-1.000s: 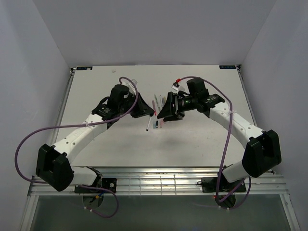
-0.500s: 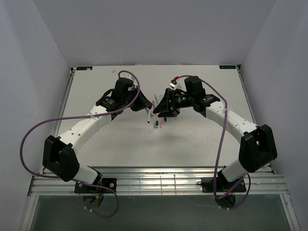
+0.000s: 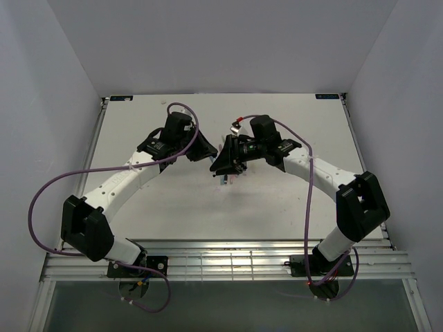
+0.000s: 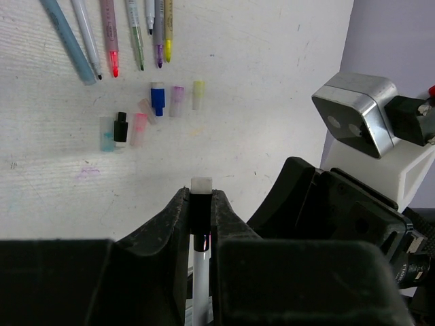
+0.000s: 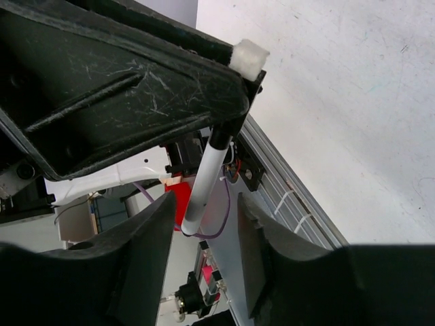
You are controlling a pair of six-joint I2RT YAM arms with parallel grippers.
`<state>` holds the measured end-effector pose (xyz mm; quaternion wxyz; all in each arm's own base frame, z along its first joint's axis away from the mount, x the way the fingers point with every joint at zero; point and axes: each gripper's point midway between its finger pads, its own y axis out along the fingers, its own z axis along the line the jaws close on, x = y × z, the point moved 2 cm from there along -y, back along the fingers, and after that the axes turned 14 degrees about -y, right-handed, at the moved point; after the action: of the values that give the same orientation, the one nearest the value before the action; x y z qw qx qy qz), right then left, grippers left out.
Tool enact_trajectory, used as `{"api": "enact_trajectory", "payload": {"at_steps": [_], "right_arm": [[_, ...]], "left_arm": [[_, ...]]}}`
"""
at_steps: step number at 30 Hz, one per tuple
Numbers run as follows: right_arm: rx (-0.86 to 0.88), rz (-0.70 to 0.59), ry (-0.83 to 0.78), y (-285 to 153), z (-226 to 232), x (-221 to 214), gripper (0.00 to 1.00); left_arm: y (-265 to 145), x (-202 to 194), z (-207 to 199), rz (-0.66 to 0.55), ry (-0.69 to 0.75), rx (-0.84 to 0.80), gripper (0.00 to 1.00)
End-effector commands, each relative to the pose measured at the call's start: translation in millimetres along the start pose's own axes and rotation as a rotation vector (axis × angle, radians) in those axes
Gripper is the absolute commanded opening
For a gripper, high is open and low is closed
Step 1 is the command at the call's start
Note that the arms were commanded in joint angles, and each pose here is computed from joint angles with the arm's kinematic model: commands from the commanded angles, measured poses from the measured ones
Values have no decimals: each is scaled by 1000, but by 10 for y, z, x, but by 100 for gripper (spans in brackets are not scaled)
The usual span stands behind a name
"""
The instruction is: Open the pen caps
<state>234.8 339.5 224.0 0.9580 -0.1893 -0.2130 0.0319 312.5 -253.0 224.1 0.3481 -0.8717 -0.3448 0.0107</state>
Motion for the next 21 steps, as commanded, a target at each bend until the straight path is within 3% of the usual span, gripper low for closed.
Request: {"api": "enact_trajectory", "payload": {"at_steps": [1, 5, 9, 13, 18, 21], "right_arm": [[42, -32, -40, 40, 176, 136, 45], [36, 2, -28, 87, 179, 48, 31], [20, 37, -19, 106, 153, -76, 8], [-31, 65, -2, 61, 92, -160, 8], [-56, 114, 30, 34, 33, -289, 8], [-59, 123, 37, 15, 25, -332, 8]], "left_arm": [[-182, 26, -74, -32, -30, -29, 0], [-183, 45, -54, -47, -53, -12, 0], [-184, 38, -34, -35, -53, 18, 0], [-221, 127, -69, -72, -20, 40, 0], [-315, 482, -171, -265, 28, 30, 0], [-272, 699, -192, -304, 50, 47, 0]]}}
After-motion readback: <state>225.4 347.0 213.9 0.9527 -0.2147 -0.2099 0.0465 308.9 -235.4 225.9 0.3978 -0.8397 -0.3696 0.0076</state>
